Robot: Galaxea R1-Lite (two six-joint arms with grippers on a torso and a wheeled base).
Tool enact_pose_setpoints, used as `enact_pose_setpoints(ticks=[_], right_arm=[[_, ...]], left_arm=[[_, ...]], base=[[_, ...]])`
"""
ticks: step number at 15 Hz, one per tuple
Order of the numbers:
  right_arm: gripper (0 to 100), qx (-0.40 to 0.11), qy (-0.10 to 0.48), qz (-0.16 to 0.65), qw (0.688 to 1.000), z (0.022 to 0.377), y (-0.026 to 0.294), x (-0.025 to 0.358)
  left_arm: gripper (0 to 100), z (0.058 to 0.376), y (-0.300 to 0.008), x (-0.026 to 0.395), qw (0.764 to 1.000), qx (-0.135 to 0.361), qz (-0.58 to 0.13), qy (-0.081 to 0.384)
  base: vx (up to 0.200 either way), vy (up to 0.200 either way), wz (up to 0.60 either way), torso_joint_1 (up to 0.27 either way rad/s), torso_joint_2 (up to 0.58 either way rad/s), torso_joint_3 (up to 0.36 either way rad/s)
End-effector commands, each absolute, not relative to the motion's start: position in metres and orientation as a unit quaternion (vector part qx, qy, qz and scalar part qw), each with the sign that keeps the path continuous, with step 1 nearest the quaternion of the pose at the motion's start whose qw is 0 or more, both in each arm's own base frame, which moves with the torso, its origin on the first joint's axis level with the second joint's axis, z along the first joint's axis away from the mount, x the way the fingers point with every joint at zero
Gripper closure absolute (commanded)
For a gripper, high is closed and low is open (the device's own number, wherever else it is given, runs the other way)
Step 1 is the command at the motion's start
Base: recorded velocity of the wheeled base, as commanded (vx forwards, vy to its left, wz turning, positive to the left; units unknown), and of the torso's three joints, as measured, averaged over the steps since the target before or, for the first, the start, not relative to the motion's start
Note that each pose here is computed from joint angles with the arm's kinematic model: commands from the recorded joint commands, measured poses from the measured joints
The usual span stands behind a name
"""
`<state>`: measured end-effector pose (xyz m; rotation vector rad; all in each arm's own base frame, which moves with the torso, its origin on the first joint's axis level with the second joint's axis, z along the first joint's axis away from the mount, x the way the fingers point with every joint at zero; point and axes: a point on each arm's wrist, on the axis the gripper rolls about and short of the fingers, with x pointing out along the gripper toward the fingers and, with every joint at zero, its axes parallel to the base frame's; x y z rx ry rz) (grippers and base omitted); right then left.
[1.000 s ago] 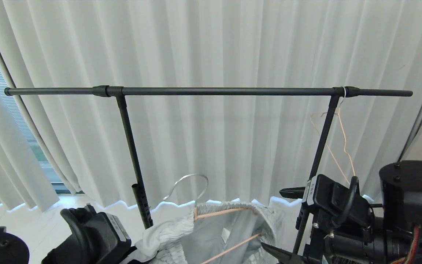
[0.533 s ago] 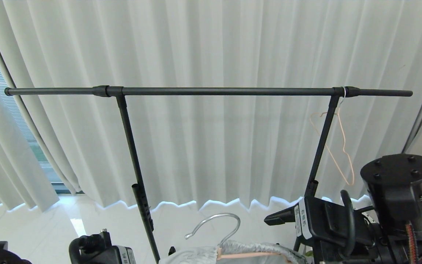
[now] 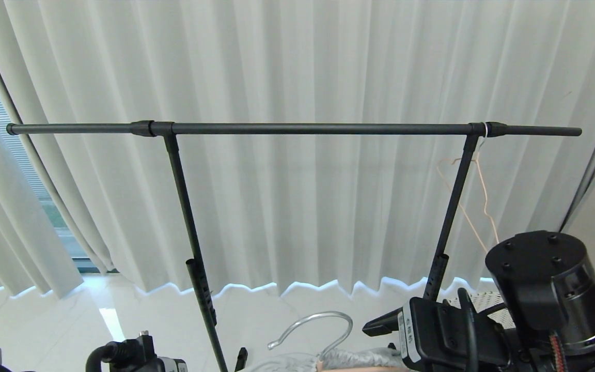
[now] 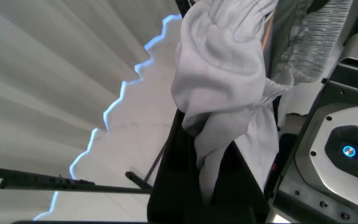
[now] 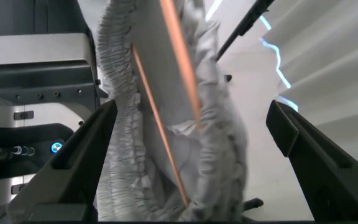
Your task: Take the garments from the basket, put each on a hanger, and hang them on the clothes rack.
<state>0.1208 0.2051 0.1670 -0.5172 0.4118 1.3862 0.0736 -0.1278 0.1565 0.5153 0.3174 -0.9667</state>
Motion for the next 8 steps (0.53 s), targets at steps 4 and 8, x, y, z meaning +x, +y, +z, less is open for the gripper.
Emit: enact_pose_setpoints(ticks=[4, 8], right_arm=[[100, -0.236, 0.192, 0.628, 0.717, 0.1636, 0.2071, 0.1219], [100, -0.237, 0.192, 0.625, 0.719, 0.1633, 0.2070, 0.1228]], left_arm=[[100, 0.1581, -0.1293, 0.0741, 0.845, 0.239, -0.458, 0.141], [100, 0.1582, -0.1287, 0.0738, 0.845, 0.238, -0.458, 0.141]], base=[[0.000, 0.000, 0.00, 0.000, 0.00, 0.000], [0.000, 0.000, 0.00, 0.000, 0.00, 0.000]])
